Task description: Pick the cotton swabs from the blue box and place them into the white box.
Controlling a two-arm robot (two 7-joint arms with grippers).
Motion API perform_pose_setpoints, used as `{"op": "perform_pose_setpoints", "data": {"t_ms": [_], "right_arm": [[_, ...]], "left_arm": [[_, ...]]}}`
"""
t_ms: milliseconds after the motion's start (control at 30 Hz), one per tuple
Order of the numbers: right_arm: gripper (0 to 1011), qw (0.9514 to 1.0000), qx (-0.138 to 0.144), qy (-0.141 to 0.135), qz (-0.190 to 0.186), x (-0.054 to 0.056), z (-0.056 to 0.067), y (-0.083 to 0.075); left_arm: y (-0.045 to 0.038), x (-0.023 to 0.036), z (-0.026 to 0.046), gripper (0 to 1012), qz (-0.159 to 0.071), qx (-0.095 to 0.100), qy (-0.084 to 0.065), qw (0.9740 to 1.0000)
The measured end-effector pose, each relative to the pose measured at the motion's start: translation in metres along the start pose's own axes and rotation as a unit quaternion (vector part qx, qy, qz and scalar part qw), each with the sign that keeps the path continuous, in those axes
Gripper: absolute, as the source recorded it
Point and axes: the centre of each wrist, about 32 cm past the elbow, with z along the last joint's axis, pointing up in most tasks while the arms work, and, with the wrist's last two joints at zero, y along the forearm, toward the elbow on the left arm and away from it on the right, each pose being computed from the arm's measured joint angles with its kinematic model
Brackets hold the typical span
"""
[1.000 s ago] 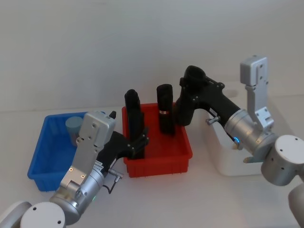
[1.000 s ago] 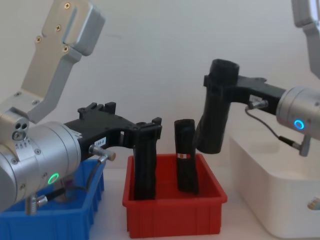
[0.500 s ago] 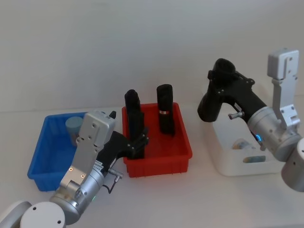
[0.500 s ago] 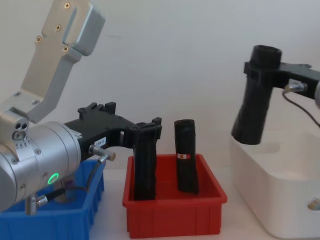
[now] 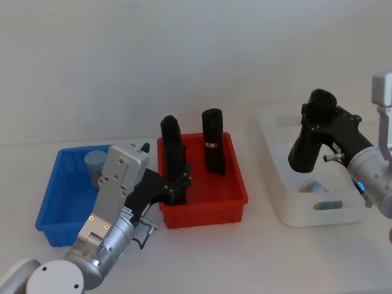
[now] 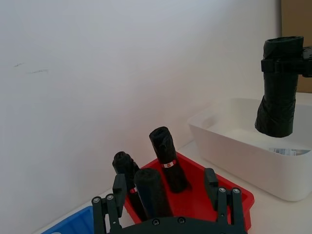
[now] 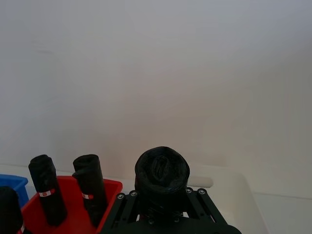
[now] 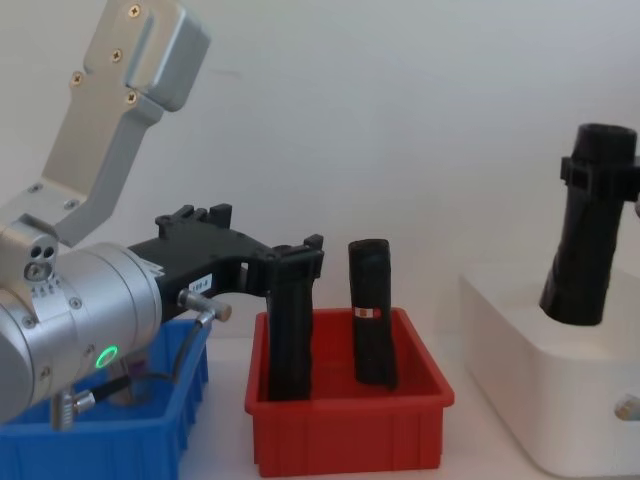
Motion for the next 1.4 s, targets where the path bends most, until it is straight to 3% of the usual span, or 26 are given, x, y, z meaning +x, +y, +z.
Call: {"op": "perform_pose_setpoints", "data": {"t_ms": [167,300,733,933,1400], "right_arm": [[353,0.9998,-0.019,0.000,-0.010,0.003,-0.003,-0.004],[429,0.9994,-0.032,0.000,-0.017,0.005,-0.005,-0.006],[864,0.9985,-0.049,0.001,-0.025,0.008,-0.009,-0.008],[1002,0.9983,-0.052,0.001,-0.026,0.009,-0.010,-0.008],[1003,0.9980,-0.057,0.001,-0.029,0.010,-0.011,-0.009]], "left_arm": [[0.0000,0.0000,0.0000,1004,0.000,0.000,0.000,1.0000],[0.0000,0.0000,0.0000,1004,0.000,0.000,0.000,1.0000],[0.0000,0.0000,0.0000,1004,0.000,0.000,0.000,1.0000],[0.0000,0.0000,0.0000,1004,0.000,0.000,0.000,1.0000],[0.0000,0.0000,0.0000,1004,0.000,0.000,0.000,1.0000]]}}
